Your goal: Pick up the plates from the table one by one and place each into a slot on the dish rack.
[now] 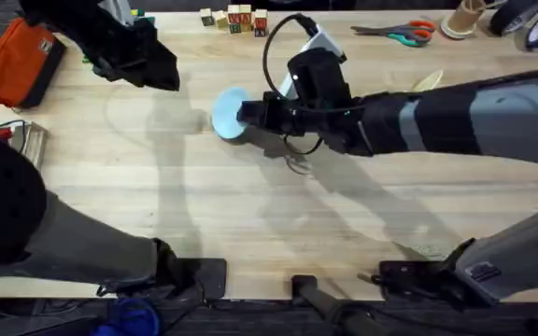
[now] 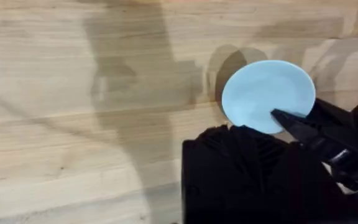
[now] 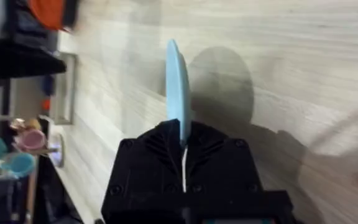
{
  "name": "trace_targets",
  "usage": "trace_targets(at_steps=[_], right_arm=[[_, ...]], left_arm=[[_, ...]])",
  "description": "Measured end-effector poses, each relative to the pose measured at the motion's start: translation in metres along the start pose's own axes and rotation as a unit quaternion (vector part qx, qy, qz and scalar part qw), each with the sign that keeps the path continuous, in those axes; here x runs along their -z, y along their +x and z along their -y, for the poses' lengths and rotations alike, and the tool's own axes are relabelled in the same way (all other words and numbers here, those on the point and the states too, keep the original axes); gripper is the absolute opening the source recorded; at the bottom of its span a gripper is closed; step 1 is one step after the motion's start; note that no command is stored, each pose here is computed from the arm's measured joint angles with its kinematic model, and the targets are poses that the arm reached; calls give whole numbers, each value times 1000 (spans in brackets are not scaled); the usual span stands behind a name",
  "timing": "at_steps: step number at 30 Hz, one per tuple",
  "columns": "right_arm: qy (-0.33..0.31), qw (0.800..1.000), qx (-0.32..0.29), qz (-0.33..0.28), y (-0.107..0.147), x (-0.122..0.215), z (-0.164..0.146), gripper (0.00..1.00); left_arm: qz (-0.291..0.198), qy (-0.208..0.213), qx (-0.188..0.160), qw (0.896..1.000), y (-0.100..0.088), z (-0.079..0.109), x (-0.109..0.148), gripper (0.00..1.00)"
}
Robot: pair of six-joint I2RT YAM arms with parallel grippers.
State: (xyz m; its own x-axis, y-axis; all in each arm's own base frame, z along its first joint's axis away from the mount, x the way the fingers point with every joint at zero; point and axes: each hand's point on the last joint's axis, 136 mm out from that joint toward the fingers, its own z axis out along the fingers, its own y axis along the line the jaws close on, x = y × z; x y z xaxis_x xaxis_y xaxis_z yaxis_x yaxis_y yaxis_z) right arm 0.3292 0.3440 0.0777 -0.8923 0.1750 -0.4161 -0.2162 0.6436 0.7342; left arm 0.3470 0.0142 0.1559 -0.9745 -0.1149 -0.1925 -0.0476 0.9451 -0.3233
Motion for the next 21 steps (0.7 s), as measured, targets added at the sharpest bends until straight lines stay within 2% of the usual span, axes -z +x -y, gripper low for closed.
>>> trace_targets(at_steps=[1,4,7,8,16,21], right_arm=[[7,1000,5,-7,1,0,1,30],[29,999,26,-29,4,0,4,30],[52,996,50,-46,2,7,2,30],[55,995,62,-47,-1,12,-3,30],[75,985,158,-4,-46,59,-50,30],[92,980,177,27,-67,87,-54,30]], left_arm=[[-3,-4,0,1000,1,0,-1,87],[-11,-12,5,1000,5,-3,0,427],[-16,-18,8,1000,8,-5,0,900],[-19,-18,10,1000,9,-5,0,969],[-25,-19,12,999,12,-5,0,996],[-29,-21,13,999,14,-6,0,995]])
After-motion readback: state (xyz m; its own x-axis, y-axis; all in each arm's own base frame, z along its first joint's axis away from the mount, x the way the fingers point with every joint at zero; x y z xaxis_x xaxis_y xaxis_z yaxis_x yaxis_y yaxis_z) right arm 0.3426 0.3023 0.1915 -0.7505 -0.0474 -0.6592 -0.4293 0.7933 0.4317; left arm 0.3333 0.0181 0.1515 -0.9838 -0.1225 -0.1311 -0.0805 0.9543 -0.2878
